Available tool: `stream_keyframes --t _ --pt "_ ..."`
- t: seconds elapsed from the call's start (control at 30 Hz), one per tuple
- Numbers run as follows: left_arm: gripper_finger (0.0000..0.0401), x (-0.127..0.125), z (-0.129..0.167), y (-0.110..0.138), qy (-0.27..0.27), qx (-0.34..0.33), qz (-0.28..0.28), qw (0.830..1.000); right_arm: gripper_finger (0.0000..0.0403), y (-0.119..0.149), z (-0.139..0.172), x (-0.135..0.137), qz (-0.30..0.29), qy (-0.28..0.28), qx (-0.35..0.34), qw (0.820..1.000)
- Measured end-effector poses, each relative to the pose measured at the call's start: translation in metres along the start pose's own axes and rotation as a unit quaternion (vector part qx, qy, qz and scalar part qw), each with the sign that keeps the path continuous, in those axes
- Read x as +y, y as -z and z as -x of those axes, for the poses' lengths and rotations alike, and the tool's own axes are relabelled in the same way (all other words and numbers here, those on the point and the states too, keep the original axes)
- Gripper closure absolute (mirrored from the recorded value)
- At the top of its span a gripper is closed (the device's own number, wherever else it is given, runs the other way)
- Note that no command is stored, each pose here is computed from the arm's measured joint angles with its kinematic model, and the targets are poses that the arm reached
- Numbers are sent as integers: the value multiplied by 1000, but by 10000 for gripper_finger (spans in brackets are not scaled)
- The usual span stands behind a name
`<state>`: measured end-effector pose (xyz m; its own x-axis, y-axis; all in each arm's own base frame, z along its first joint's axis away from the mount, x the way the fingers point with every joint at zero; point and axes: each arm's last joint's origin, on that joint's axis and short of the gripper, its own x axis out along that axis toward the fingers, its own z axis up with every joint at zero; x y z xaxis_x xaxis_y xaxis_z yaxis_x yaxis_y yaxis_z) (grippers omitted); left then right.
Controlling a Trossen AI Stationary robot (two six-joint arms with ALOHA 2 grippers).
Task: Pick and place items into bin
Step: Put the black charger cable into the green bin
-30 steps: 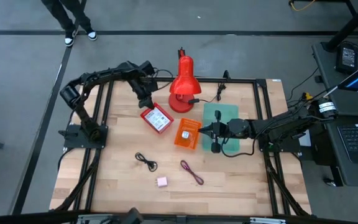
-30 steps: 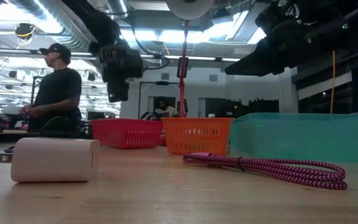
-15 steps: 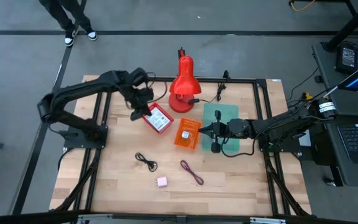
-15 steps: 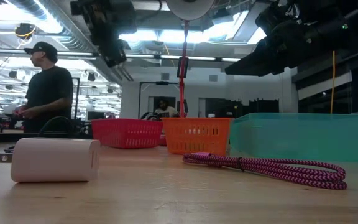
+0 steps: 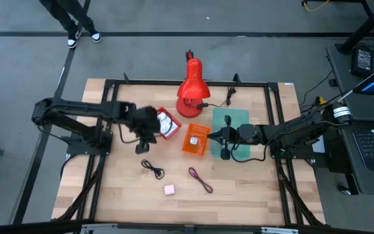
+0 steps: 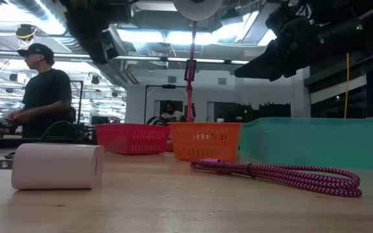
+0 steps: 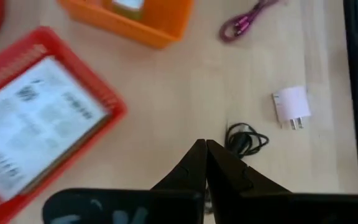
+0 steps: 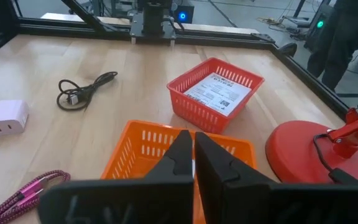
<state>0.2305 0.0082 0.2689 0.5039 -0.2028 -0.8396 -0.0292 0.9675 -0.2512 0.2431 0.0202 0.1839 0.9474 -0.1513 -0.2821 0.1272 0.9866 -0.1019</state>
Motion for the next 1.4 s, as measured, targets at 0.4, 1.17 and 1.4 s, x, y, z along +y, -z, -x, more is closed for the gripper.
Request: stream_keyframes --t 0.4,1.17,1.4 --pt "346 -57 -26 20 8 -3 -7 1000 401 0 0 0 0 0 0 1000" --pt "254 -107 -55 41 -132 -26 -130 982 401 0 0 0 0 0 0 1000" --pt "220 -105 -84 48 -131 47 -105 985 401 0 0 0 -1 0 0 1000"
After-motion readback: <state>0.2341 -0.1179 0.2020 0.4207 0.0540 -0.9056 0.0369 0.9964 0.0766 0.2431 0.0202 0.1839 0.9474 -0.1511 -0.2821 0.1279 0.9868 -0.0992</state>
